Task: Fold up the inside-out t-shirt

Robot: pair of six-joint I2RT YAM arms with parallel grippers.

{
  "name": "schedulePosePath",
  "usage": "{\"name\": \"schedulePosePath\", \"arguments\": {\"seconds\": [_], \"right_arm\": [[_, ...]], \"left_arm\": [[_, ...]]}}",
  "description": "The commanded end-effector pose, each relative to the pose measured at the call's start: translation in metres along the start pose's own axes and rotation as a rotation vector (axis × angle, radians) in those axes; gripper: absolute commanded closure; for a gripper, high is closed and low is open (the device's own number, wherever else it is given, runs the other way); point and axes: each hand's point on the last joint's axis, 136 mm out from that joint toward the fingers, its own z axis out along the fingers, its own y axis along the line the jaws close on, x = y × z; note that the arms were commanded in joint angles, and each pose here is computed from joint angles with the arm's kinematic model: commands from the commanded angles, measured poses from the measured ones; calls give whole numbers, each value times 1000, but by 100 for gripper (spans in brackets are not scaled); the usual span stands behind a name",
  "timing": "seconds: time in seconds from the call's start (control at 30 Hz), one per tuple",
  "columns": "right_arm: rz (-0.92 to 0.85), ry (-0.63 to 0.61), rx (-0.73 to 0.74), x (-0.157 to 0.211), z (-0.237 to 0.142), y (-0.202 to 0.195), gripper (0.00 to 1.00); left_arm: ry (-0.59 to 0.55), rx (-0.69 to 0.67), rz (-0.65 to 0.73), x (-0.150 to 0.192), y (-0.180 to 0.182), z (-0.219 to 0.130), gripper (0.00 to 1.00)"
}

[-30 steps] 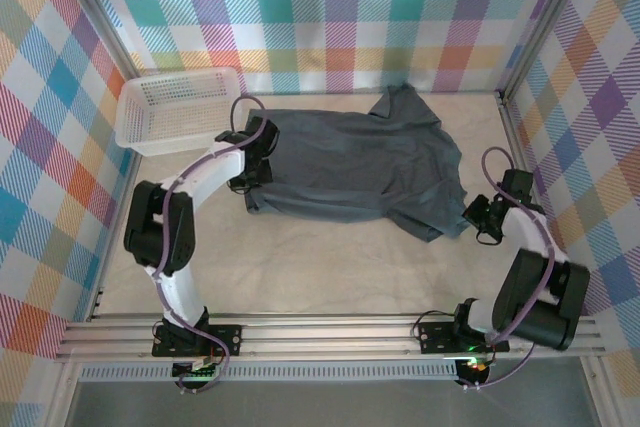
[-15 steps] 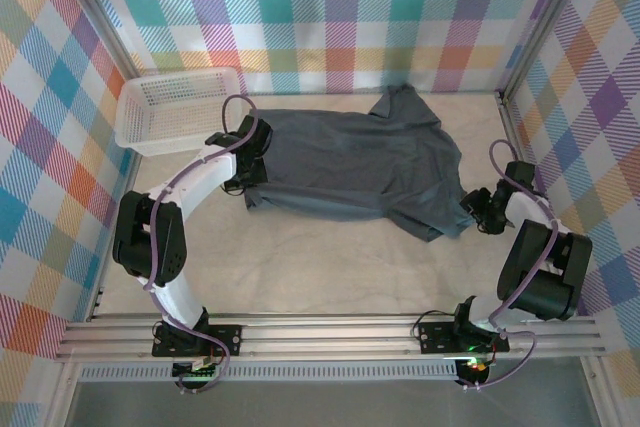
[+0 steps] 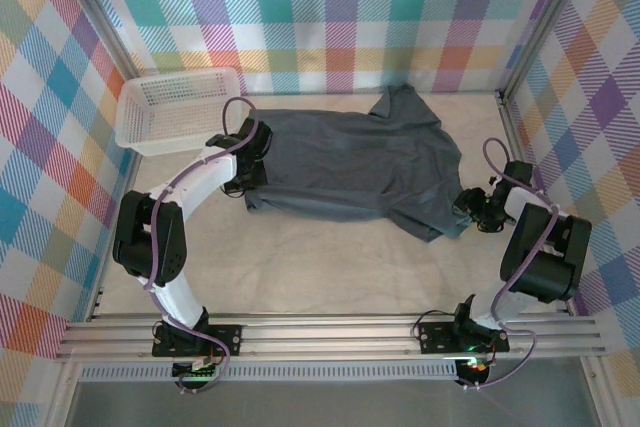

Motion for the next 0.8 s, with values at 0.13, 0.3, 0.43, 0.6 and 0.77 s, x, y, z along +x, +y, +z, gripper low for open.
{"name": "schedulePosePath", "arguments": {"seconds": [0.13,0.3,0.43,0.6,0.77], "right_arm": [[-23,14,-19,-4,3,3,61],[15,-23,24,2,-10,-3,60],[30,-40,10,8,-14,-3,69],[55,-12,16,11,-11,-4,100],[62,-47,5,4,-29,4,100]], "left_arm": [[13,-11,8,3,6,4,100],[15,-9,6,4,5,4,100],[15,-9,7,4,5,4,100],[19,-14,9,5,7,4,100],[2,-17,5,4,11,-2,100]]}}
